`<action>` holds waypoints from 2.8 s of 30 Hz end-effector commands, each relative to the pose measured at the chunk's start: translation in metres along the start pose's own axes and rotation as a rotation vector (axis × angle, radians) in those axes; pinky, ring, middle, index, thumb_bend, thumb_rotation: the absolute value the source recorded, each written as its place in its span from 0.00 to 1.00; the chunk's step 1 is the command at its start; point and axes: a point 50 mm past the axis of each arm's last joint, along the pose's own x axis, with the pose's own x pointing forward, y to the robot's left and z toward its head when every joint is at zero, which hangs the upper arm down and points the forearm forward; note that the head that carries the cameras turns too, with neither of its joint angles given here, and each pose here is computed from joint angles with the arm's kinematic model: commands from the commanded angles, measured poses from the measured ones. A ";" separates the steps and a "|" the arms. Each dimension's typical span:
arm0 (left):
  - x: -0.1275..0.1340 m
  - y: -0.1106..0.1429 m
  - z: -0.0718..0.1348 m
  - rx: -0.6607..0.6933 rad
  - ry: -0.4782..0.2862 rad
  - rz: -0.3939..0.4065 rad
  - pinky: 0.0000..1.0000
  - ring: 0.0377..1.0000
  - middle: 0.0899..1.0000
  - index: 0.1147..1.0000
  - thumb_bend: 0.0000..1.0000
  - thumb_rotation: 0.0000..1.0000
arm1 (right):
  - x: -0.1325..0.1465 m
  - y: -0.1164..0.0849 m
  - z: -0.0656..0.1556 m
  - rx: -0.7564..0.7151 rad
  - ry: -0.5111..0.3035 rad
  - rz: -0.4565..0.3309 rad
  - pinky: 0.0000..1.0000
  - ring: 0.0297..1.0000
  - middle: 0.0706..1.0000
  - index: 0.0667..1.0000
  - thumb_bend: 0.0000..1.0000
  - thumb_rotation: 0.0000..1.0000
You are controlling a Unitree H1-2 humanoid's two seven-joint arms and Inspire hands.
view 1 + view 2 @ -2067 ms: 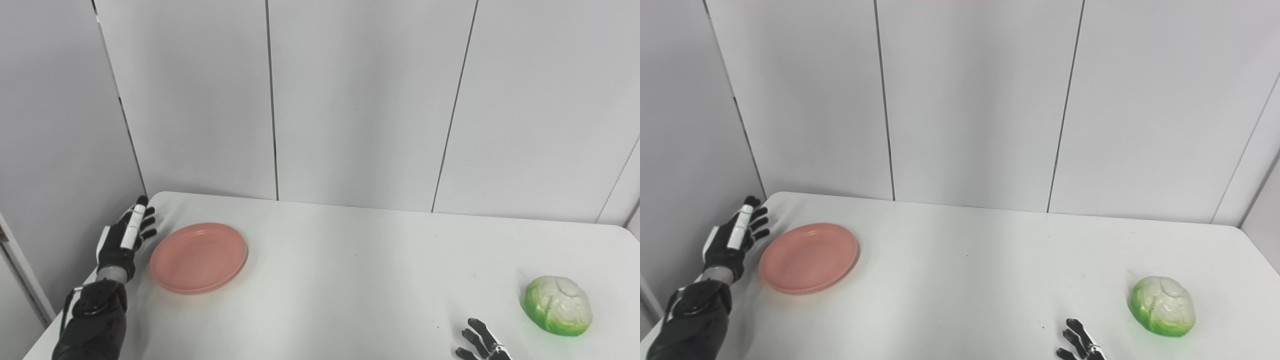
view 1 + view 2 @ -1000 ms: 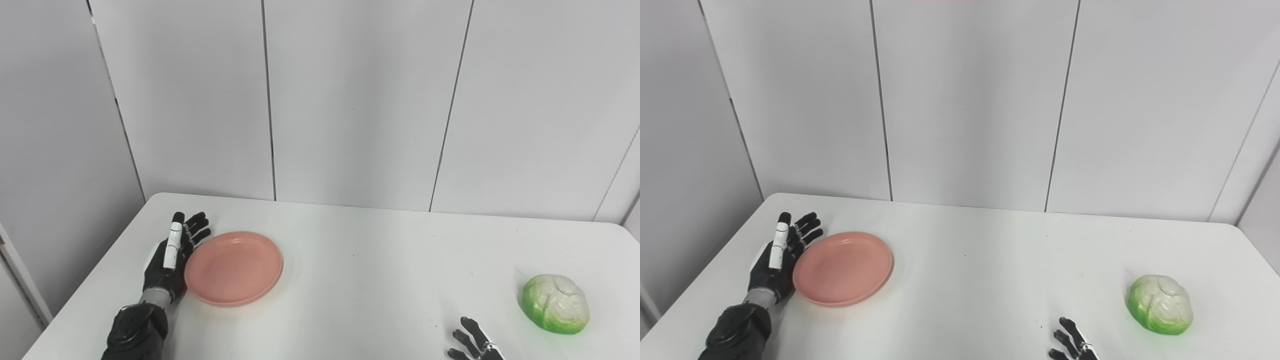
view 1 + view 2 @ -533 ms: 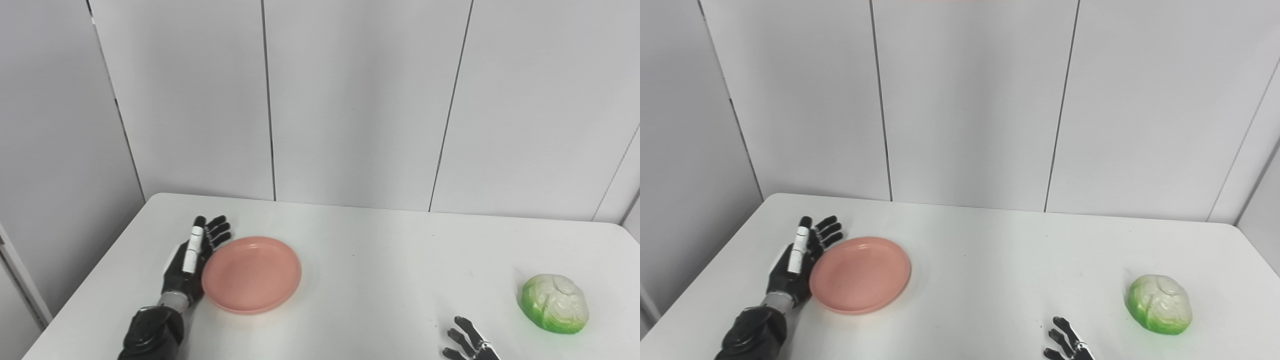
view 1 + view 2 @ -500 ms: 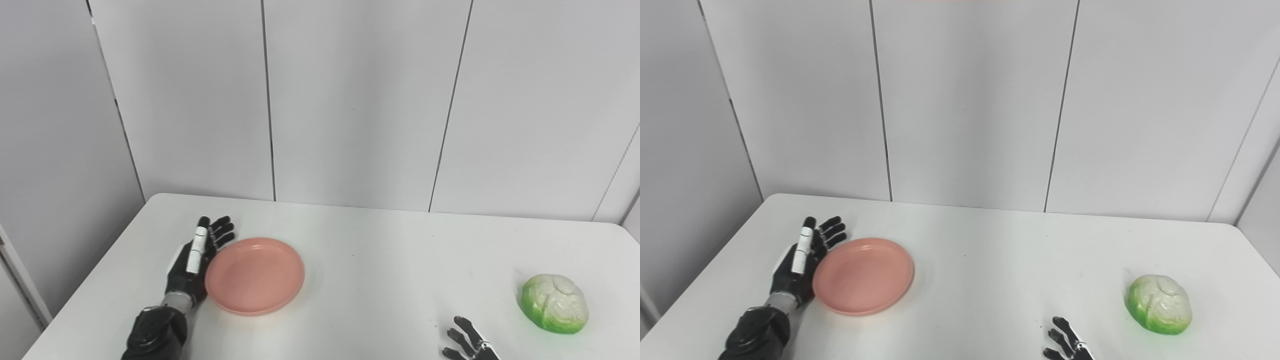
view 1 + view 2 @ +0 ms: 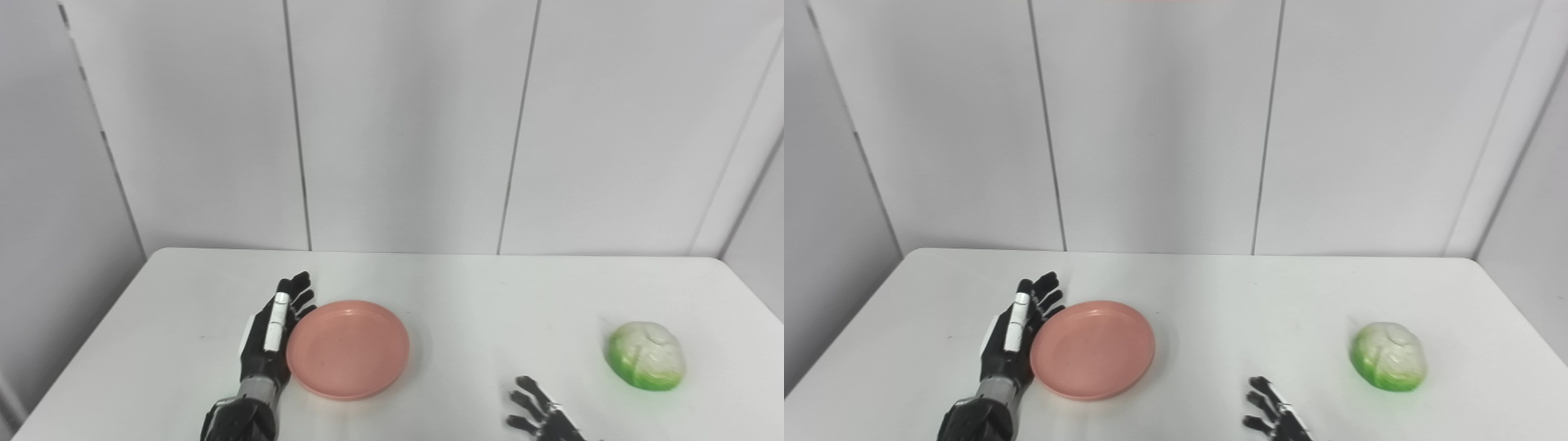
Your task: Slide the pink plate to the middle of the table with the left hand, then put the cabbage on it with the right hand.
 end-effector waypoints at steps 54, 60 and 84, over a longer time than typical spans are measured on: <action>-0.043 -0.039 -0.019 -0.164 0.225 0.024 1.00 0.97 0.93 0.75 0.78 0.89 | 0.034 -0.008 0.095 -0.525 -0.248 -0.318 0.69 0.83 0.88 0.84 0.74 0.92; -0.045 -0.045 -0.022 -0.196 0.229 0.013 1.00 0.98 0.94 0.75 0.74 0.88 | 0.052 -0.055 0.123 -0.753 -0.265 -0.371 0.68 0.82 0.86 0.84 0.77 0.90; -0.052 -0.052 -0.030 -0.175 0.250 0.008 1.00 0.98 0.95 0.77 0.74 0.90 | 0.151 -0.180 0.185 -1.348 0.177 -0.005 0.77 0.92 0.93 0.86 1.00 0.50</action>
